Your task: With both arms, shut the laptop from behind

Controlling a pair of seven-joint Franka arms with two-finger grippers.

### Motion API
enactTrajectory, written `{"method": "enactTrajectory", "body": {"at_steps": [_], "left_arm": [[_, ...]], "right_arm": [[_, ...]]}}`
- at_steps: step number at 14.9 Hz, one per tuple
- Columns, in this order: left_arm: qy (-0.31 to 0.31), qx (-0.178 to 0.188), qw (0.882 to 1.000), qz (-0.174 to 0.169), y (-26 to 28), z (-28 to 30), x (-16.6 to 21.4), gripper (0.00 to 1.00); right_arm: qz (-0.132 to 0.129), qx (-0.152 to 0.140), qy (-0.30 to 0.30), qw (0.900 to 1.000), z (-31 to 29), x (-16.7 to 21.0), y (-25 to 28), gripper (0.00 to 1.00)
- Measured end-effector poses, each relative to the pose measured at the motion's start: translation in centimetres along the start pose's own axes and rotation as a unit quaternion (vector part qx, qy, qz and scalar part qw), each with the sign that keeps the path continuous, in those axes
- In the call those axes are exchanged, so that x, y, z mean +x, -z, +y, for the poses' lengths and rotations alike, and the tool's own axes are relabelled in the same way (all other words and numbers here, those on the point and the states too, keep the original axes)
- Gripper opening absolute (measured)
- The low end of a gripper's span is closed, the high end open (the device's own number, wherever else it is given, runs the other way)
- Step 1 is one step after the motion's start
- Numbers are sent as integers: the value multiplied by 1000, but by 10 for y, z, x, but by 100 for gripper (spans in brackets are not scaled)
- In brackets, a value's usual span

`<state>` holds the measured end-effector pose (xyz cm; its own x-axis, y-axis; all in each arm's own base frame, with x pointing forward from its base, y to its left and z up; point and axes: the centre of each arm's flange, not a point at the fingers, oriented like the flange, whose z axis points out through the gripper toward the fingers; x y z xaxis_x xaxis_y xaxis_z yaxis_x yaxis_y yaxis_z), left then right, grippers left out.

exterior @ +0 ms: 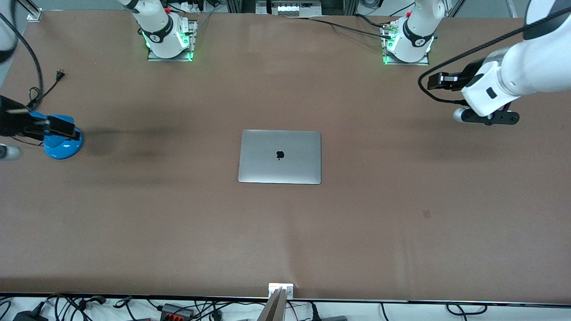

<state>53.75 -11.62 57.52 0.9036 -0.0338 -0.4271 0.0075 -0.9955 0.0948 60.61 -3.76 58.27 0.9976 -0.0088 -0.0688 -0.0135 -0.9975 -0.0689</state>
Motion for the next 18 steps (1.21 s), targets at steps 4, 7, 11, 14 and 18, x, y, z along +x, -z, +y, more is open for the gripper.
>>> {"method": "enactTrajectory", "body": {"at_steps": [4,7,11,14,18], "left_arm": [[-4,7,1000,6,3,5,-2,100],[-1,13,1000,13,7,3,-2,100],[7,12,998,59,19,-2,3,100],[26,25,993,108,32,-14,0,100],[8,35,987,157,31,-22,-13,100]], "right_arm": [[8,4,5,1000,-7,-46,0,100],[17,-8,13,1000,-12,-58,-3,100],[13,-34,31,999,-28,-56,-8,100],[17,-35,34,999,-30,-53,-8,100],[17,-27,29,999,-28,-48,-10,100]]}}
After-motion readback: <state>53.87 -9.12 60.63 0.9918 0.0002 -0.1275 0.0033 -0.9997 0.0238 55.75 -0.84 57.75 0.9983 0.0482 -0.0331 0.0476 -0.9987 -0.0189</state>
